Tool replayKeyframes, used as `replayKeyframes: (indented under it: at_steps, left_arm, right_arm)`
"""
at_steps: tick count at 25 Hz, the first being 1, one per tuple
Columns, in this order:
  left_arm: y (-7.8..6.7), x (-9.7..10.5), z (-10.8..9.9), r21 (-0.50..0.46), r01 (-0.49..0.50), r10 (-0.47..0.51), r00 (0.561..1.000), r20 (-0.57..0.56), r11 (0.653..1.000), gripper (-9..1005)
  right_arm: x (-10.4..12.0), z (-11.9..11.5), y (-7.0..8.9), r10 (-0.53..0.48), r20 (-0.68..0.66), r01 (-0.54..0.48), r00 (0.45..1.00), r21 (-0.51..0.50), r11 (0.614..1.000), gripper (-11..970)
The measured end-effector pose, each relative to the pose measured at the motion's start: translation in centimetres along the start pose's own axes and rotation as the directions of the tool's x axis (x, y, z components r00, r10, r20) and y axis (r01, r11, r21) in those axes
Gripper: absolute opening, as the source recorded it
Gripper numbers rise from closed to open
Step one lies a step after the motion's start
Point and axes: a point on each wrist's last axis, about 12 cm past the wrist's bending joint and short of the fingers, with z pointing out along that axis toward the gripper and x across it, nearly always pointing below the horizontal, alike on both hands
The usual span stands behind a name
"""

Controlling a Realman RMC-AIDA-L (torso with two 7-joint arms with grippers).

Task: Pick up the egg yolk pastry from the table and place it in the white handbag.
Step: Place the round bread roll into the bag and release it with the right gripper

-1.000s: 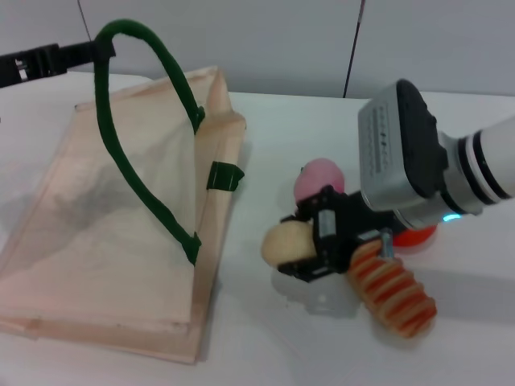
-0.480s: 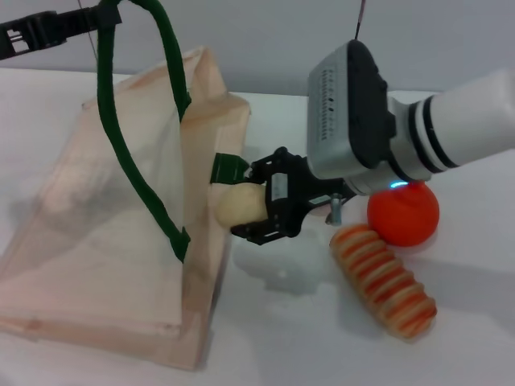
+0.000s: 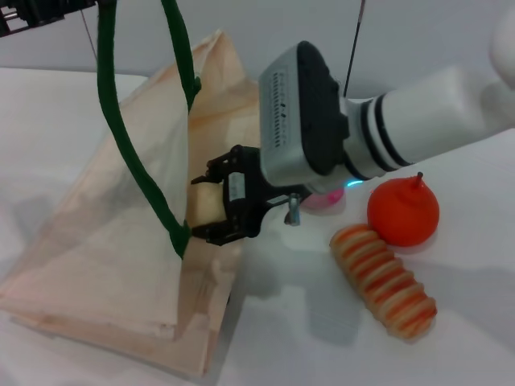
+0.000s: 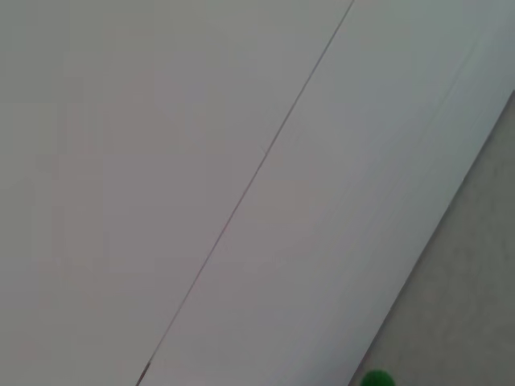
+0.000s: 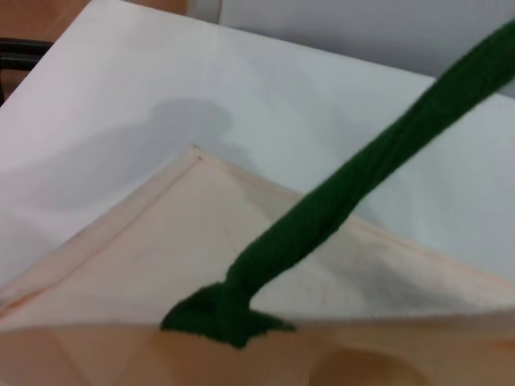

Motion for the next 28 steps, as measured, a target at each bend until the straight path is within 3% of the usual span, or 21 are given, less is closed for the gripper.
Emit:
replayKeyframes:
  at_steps: [9, 17, 23, 27, 28]
  left_arm:
    - [0.0, -0.2, -0.1, 0.001, -0.003, 0.003, 1.000, 0.003, 1.000, 226]
    - [0.0, -0.2, -0.5, -0.008, -0.005, 0.005, 1.000, 0.011, 1.000, 232]
    - [0.2, 0.3, -2.4, -0.050, -0.003, 0.006, 0.998, 0.061, 0.999, 237]
    - [0.4, 0.6, -3.0, -0.079, 0.003, 0.003, 0.997, 0.071, 0.997, 240]
    - [0.5, 0.6, -3.0, -0.084, 0.004, 0.002, 0.997, 0.075, 0.996, 241]
  right_arm:
    - [-1.9, 2.8, 2.0, -0.144, 0.053, 0.144, 0.988, 0.010, 0.990, 656]
    - [-2.1, 2.9, 1.9, -0.138, 0.075, 0.134, 0.988, 0.058, 0.989, 654]
    - [-2.0, 2.1, 1.6, -0.086, 0.084, 0.080, 0.993, 0.074, 0.994, 742]
    - [-0.9, 0.0, 0.2, -0.024, 0.075, 0.011, 0.997, 0.175, 0.985, 894]
    - [-0.4, -0.8, -0.1, -0.016, 0.069, 0.001, 0.997, 0.213, 0.977, 894]
